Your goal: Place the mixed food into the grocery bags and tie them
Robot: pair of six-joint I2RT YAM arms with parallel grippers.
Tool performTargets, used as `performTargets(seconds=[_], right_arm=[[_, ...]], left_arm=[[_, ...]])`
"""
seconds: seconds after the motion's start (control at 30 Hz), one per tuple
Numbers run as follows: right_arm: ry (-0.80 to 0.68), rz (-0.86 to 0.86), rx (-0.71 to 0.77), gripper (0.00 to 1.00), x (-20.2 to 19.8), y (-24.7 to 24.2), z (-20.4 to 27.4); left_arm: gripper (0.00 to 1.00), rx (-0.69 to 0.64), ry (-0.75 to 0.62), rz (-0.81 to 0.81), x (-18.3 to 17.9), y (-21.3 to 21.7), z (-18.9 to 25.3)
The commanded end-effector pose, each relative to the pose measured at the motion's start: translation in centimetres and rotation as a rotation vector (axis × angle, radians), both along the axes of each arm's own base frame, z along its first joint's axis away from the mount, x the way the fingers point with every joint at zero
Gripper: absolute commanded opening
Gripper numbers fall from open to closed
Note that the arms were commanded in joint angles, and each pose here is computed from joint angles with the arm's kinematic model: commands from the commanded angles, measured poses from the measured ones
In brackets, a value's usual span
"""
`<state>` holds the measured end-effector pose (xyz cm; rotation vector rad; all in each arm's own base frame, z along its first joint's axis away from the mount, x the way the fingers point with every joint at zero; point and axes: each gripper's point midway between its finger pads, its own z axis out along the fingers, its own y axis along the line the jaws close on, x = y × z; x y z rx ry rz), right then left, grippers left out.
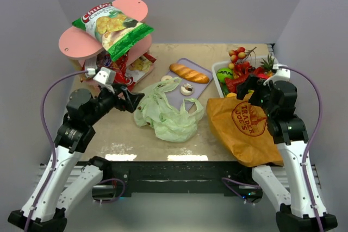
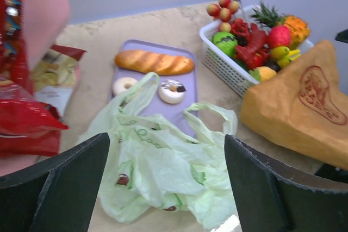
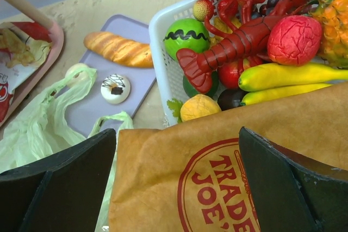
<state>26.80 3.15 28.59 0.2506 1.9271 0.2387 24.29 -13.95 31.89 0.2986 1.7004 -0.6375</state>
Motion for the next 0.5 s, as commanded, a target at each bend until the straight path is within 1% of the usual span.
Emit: performTargets(seconds=[0.0,0.1,0.13,0.17,0.2,0.23,0.27,0.3,0.33,0.37,0.4,0.43,0.47], right_arm=[[0.000,0.033,-0.019,0.99,-0.1,0.3,0.3],[0.016,0.037,-0.032,0.99,0.1,0.2,-0.2],[0.022,0.035,-0.036,0.99,0.1,0.2,-0.4],[0.027,0.030,-0.042,0.99,0.1,0.0,-0.7],[0.028,0.026,-0.046,0.99,0.1,-0.1,-0.8],[0.025,0.025,-0.046,0.99,0.0,-0.1,-0.8],[0.029,0.027,-0.047,0.99,0.0,-0.1,-1.0],[0.028,0.025,-0.050,0.99,-0.1,-0.1,-1.0],[0.026,0.027,-0.048,0.99,-0.2,-0.1,-0.9],[0.023,0.027,-0.047,0.99,-0.2,-0.1,-0.9],[0.022,0.030,-0.046,0.99,-0.3,0.0,-0.8],[0.019,0.030,-0.046,0.99,-0.4,0.0,-0.7],[0.008,0.028,-0.045,0.99,-0.5,-0.1,-0.4]], left_arm=[[0.91,-0.057,0.003,-0.067,0.3,-3.1,0.5],[0.91,-0.037,0.026,-0.103,0.1,-6.5,-0.3],[0.91,-0.026,0.019,-0.119,-0.7,-8.3,-0.4],[0.91,0.004,0.047,-0.124,-0.6,-9.7,-1.7],[0.91,0.004,0.044,-0.136,-0.9,-11.0,-1.7],[0.91,0.002,0.058,-0.168,-2.0,-13.0,-2.1],[0.91,0.022,0.091,-0.188,-2.1,-14.6,-3.6],[0.91,-0.010,0.086,-0.213,-2.3,-16.1,-3.4],[0.91,-0.030,0.118,-0.251,-3.4,-17.8,-4.2],[0.92,-0.037,0.141,-0.269,-3.4,-19.6,-5.3],[0.92,-0.087,0.128,-0.309,-4.1,-21.4,-4.7],[0.93,-0.126,0.153,-0.331,-4.5,-22.7,-4.7],[0.94,-0.115,0.196,-0.338,-4.5,-24.3,-6.6]])
